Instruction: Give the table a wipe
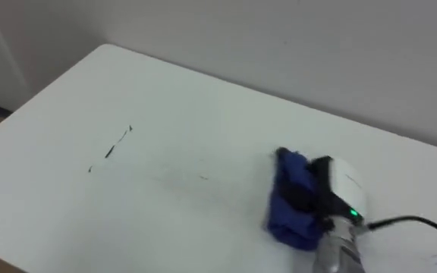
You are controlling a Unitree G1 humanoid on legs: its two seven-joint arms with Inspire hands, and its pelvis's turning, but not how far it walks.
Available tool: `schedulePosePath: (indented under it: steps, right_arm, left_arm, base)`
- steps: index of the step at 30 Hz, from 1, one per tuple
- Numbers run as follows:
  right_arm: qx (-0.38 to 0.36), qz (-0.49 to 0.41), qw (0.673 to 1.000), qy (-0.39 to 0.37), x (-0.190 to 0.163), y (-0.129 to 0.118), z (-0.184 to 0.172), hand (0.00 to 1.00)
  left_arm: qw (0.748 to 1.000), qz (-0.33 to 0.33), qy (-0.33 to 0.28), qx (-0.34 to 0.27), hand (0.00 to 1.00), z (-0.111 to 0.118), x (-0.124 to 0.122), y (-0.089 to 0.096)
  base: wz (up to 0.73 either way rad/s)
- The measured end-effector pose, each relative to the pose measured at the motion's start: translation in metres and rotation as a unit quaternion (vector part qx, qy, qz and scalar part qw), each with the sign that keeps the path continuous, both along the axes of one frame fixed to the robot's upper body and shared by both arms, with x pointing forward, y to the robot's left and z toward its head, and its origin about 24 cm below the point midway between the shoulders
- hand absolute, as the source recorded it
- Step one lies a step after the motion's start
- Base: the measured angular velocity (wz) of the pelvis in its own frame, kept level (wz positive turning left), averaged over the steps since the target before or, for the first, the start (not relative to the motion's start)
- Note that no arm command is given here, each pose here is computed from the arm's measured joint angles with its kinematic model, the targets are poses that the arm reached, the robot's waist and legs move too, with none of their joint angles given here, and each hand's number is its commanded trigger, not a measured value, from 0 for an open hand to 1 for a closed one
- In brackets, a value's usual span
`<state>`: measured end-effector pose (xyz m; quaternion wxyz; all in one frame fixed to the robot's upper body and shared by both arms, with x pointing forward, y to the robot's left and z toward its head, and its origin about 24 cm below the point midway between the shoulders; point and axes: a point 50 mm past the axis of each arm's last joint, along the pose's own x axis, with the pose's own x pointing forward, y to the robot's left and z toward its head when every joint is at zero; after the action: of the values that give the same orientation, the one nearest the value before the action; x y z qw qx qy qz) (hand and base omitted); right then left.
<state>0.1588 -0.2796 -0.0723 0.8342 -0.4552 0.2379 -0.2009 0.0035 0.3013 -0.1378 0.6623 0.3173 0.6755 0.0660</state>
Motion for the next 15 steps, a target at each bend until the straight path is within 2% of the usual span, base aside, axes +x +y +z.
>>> schedulePosePath:
  steps: [2, 4, 8, 11, 12, 14, 15]
  right_arm:
    - [-0.01, -0.042, 0.999, 0.02, -0.013, -0.021, -0.004, 1.0]
    - [-0.021, -0.064, 0.997, 0.035, -0.021, -0.035, -0.005, 1.0]
    - [-0.019, -0.061, 0.997, 0.04, -0.005, -0.028, -0.004, 1.0]
    - [-0.028, -0.036, 0.997, 0.055, 0.019, -0.008, -0.003, 1.0]
    - [-0.033, -0.007, 0.997, 0.062, 0.03, 0.006, -0.001, 1.0]
    - [-0.029, 0.072, 0.995, 0.065, 0.05, 0.044, 0.005, 1.0]
    - [-0.027, 0.146, 0.987, 0.058, 0.065, 0.081, 0.011, 1.0]
  left_arm:
    - [1.0, 0.001, -0.003, 0.009, 0.0, 0.003, 0.002, 0.007]
    - [1.0, -0.014, -0.018, 0.004, 0.0, 0.002, 0.017, 0.005]
    - [0.999, -0.039, -0.024, -0.024, 0.0, -0.006, 0.028, -0.016]
    - [0.997, -0.062, -0.006, -0.05, 0.0, -0.015, 0.028, -0.036]
    - [0.996, -0.064, -0.004, -0.057, 0.0, -0.017, 0.029, -0.042]
    - [0.996, -0.063, 0.002, -0.065, 0.0, -0.019, 0.031, -0.046]
    - [0.996, -0.064, 0.007, -0.065, 0.0, -0.02, 0.032, -0.047]
  base:
    - [-0.24]
    - [-0.04]
    - [-0.36]
    - [-0.44]
    - [-0.79]
    - [-0.81]
    - [-0.55]
